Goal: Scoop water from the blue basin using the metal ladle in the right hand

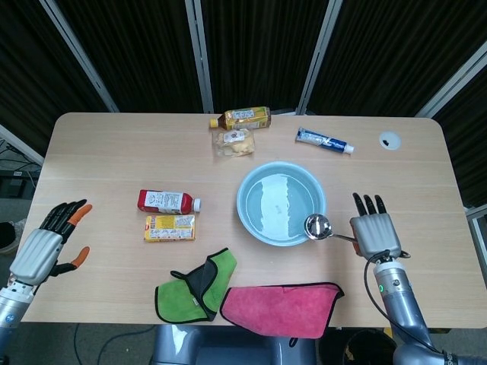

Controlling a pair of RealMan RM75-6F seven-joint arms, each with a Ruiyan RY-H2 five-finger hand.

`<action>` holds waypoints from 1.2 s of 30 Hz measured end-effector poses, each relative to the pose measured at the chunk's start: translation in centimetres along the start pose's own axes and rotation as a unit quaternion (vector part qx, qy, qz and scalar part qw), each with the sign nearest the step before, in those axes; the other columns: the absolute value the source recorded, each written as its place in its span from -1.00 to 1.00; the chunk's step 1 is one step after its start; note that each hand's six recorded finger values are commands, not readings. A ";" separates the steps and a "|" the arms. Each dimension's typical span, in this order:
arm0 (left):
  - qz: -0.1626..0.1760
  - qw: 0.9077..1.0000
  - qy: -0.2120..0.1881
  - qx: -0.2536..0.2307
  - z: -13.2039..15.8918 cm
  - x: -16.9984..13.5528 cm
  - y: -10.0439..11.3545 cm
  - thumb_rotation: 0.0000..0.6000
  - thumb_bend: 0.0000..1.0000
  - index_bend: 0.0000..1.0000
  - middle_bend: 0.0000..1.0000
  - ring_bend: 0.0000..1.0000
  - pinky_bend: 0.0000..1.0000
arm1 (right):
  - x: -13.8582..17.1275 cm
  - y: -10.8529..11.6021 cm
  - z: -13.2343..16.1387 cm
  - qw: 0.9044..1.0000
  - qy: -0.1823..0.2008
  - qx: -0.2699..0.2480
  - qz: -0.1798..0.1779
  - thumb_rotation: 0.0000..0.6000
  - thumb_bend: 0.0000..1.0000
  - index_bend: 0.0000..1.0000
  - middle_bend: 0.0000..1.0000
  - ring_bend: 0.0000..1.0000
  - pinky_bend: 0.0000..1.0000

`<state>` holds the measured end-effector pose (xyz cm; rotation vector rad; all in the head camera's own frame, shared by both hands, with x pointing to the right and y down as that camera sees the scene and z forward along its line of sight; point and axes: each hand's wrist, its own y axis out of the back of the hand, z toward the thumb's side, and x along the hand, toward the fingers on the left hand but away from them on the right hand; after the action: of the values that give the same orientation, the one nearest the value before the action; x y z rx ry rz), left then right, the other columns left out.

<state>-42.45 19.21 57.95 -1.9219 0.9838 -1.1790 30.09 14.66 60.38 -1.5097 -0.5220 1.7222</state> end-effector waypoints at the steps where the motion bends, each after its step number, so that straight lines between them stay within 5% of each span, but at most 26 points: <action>1: 0.000 1.000 0.001 0.000 0.0 0.0 0.0 1.00 -0.17 -1.00 -1.00 -1.00 -1.00 | 0.0 0.2 0.1 1.000 0.000 0.000 0.000 1.00 -0.03 0.29 -1.00 -1.00 -1.00; 36: 0.002 1.000 0.017 -0.001 -1.1 0.4 0.2 1.00 -0.16 -1.00 -1.00 -1.00 -1.00 | -4.6 2.7 5.8 0.997 0.054 -0.022 -0.041 1.00 -0.03 0.29 -1.00 -1.00 -1.00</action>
<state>-43.38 18.60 58.34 -1.9058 1.0065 -1.2137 23.74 10.50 62.59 -1.5802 -0.5601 1.5668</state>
